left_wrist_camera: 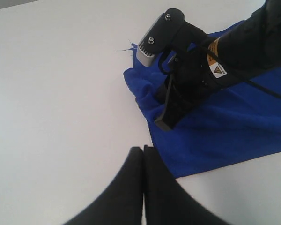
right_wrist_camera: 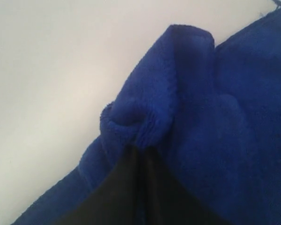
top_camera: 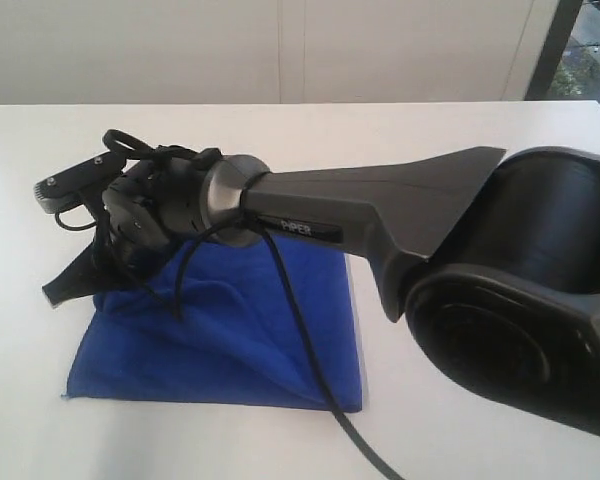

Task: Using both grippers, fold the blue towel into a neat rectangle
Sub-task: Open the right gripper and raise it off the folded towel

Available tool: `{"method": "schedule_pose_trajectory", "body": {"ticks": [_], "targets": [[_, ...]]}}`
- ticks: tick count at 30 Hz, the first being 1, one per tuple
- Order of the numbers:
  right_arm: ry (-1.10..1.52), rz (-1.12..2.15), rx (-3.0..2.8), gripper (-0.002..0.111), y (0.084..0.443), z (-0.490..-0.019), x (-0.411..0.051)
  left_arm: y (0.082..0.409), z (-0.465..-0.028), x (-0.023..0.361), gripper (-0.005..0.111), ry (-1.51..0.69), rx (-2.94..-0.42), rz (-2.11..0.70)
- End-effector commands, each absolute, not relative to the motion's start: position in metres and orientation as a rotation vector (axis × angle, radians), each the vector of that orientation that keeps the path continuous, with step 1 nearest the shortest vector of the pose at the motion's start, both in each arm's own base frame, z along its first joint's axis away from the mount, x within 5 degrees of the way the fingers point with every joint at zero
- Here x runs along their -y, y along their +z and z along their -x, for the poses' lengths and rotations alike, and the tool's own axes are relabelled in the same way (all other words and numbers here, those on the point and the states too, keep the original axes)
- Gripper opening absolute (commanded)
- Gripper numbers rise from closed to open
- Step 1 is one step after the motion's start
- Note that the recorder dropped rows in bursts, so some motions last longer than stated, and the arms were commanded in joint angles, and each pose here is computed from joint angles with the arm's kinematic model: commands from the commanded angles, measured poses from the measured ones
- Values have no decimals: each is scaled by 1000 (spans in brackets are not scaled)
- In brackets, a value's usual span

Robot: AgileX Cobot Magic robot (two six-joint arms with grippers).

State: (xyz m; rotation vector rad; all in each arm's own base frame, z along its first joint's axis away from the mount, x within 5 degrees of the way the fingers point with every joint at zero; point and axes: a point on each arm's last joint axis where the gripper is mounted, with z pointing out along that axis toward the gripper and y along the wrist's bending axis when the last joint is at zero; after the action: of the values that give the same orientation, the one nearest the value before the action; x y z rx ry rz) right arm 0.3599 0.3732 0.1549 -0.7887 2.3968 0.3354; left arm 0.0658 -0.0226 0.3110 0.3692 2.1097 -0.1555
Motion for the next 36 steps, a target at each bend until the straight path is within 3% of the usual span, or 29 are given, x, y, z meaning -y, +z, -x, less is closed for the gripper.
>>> {"method": "schedule_pose_trajectory", "body": {"ticks": [1,8,13,20,23,29,36], "targets": [[345,793,-2377,9,159,-360,-374,309,-65,23,0,-173,-2116,-362],[340,793,-2383,28,165,-359,-372,309,-65,23,0,-173,-2116,-362],[316,746,-2433,46,203,-352,-358,309,-65,23,0,-173,-2116,-362],[231,725,-2431,48,254,-366,-312,309,-65,23,0,-173,-2116,-362],[157,704,-2487,40,249,-384,-283,309,-65,23,0,-173,-2116,-362],[57,636,-2559,3,209,-425,-223,309,-65,23,0,-173,-2116,-362],[-14,543,-2640,0,136,-466,-165,309,-65,23,0,-173,-2116,-362]]}}
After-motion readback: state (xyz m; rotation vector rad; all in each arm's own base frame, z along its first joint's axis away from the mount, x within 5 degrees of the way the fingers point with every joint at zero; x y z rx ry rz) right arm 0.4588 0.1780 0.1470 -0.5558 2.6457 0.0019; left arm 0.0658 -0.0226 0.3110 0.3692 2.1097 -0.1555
